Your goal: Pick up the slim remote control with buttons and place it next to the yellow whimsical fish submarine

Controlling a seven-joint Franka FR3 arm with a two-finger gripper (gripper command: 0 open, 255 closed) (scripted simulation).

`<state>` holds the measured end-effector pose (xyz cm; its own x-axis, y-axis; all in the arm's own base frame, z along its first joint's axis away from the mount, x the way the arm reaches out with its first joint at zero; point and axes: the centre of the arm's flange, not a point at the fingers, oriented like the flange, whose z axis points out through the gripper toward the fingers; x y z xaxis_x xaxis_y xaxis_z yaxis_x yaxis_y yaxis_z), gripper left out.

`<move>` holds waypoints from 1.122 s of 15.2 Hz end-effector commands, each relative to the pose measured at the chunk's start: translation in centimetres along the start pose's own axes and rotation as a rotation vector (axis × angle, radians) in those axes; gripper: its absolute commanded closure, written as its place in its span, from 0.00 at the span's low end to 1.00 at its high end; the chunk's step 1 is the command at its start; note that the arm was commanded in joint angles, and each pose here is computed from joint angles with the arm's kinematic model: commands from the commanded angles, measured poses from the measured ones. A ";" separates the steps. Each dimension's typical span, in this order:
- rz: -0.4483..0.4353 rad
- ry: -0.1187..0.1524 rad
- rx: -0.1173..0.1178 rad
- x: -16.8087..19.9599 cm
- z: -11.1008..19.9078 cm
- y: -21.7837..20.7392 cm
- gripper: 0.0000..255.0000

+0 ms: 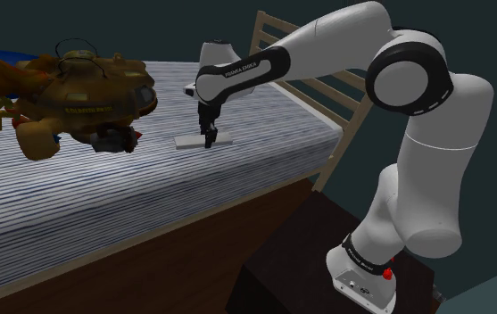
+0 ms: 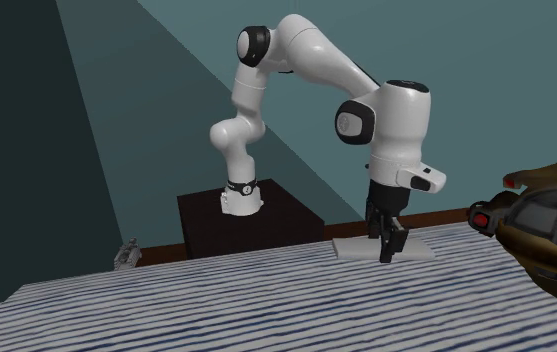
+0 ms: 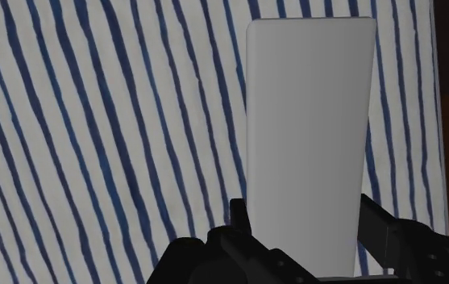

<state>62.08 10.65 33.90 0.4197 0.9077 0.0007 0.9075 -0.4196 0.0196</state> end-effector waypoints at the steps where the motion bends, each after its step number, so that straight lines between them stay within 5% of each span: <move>1: 0.000 0.000 0.000 0.0 0.0 0.0 1.00; 3: 0.000 0.000 0.000 0.0 0.0 0.0 1.00; 4: 0.000 0.000 0.000 0.0 0.0 0.0 0.00; 9: 0.000 0.000 0.000 0.0 0.0 0.0 0.00; 13: 0.000 0.000 0.000 0.0 -5.0 0.0 0.00; 17: 0.000 0.000 0.000 0.0 -5.0 0.0 0.00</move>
<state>61.95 10.69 38.83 0.4197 0.9076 0.0015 0.9074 -0.4197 0.0204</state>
